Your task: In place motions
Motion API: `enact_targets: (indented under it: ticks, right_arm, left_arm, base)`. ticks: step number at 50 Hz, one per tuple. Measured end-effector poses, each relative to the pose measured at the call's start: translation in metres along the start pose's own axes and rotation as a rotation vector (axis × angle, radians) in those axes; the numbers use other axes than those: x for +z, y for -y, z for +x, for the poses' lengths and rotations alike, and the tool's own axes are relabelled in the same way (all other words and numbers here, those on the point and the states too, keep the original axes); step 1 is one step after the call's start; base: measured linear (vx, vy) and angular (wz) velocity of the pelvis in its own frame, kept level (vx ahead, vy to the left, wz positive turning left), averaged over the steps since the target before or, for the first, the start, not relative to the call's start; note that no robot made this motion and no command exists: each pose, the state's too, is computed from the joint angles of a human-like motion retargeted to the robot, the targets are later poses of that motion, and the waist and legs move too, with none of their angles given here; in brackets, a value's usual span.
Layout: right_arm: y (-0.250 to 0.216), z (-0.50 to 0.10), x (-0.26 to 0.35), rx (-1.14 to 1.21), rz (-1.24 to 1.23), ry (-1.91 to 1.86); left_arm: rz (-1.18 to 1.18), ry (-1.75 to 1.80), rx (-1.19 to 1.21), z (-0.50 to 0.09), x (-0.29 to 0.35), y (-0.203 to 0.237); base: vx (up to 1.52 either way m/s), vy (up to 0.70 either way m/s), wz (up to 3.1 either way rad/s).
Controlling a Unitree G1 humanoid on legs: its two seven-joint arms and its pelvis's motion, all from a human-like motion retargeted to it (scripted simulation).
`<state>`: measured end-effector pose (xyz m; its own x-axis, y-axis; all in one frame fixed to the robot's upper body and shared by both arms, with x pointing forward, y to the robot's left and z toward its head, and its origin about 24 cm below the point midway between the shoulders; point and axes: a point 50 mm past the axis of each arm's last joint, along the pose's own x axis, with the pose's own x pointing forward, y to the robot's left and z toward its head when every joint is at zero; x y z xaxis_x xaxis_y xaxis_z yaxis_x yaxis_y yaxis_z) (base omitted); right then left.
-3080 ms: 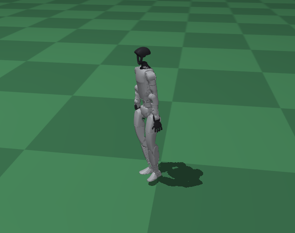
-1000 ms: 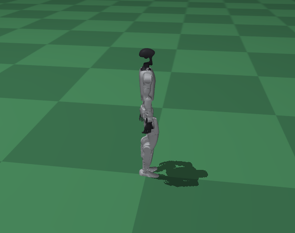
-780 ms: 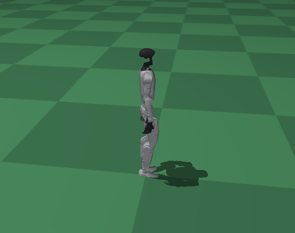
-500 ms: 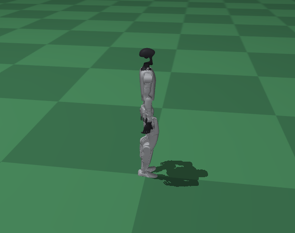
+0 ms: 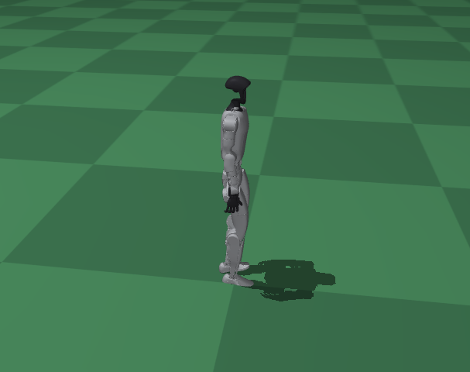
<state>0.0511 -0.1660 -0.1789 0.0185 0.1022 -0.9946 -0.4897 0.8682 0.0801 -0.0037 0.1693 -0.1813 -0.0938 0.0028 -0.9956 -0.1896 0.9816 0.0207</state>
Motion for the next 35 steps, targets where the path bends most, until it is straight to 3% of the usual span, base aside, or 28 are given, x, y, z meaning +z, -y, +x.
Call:
enact_targets:
  ticks: [7,18,27,35]
  right_arm:
    - [0.000,-0.001,0.014,0.009,0.021,0.088]
    - [0.032,-0.007,0.008,-0.056,-0.027,0.012]
    - [0.047,-0.011,-0.017,-0.130,0.206,-0.055]
    - [0.022,-0.014,-0.079,-0.108,0.459,-0.270]
  left_arm:
    - [0.057,-0.003,-0.019,-0.001,0.002,-0.009]
    - [0.059,-0.041,-0.055,-0.001,-0.012,-0.017]
    - [0.119,-0.029,0.025,-0.003,-0.002,-0.034]
    - [0.100,0.088,0.024,-0.006,0.032,-0.028]
  base:
    - [0.07,0.07,-1.53]
    - [0.18,-0.09,-3.18]
    - [0.22,-0.09,-2.51]
    - [0.24,-0.06,-0.91]
